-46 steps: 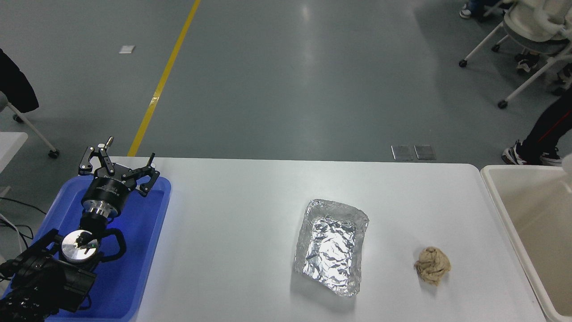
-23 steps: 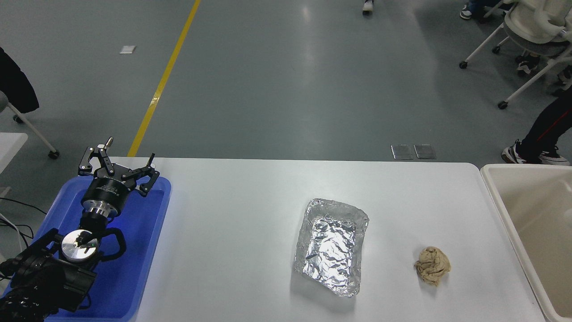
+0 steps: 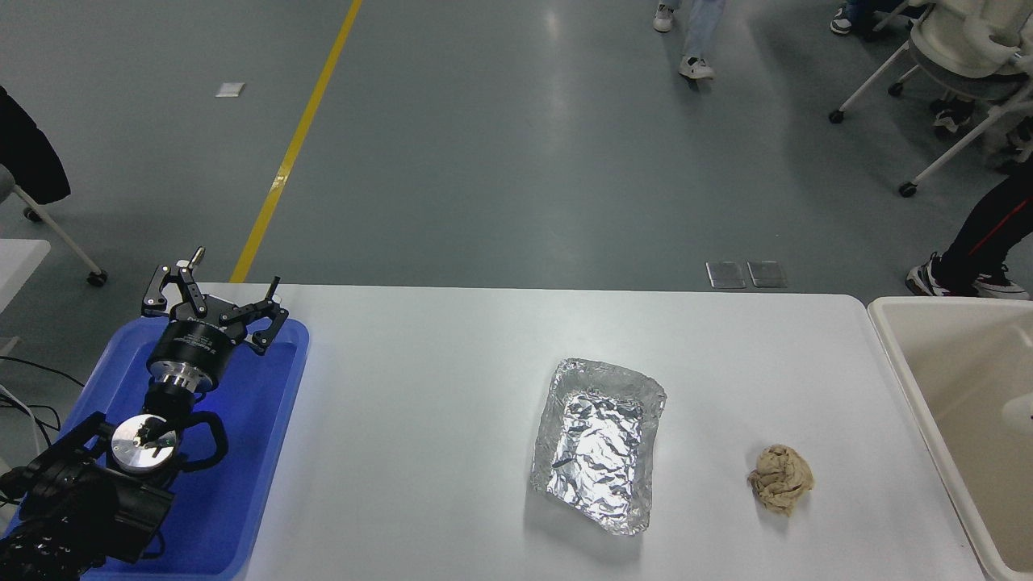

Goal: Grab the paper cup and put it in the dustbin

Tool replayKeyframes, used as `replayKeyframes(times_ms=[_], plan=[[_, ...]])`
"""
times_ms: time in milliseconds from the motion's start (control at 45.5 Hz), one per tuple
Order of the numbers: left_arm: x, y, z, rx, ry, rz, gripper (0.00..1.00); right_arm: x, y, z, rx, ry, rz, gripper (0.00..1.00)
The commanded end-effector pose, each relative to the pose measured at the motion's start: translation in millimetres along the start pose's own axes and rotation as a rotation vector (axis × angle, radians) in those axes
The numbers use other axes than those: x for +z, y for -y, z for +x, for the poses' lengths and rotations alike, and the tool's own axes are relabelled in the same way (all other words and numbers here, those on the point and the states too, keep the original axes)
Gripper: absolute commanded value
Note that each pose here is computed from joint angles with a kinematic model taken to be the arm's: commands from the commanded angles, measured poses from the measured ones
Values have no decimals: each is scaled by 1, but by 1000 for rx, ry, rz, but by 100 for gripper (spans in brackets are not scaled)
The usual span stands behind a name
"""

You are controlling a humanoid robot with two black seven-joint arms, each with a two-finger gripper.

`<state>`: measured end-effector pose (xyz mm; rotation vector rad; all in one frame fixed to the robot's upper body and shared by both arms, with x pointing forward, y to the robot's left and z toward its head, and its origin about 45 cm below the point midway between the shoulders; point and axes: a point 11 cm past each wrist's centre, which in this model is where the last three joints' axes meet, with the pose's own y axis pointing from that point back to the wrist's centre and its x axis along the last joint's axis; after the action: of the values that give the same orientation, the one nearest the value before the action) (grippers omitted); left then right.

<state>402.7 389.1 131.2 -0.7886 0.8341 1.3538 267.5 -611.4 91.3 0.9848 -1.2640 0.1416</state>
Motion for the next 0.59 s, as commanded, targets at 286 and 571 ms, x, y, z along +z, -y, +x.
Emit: replayKeyframes(times_ms=[286,571], plan=[[0,0,0,0,-2,-1,100,-71,4,50,67,66,120,100],[1,0,0,0,1,-1,100,-211,-21,85,46,141,379,100]])
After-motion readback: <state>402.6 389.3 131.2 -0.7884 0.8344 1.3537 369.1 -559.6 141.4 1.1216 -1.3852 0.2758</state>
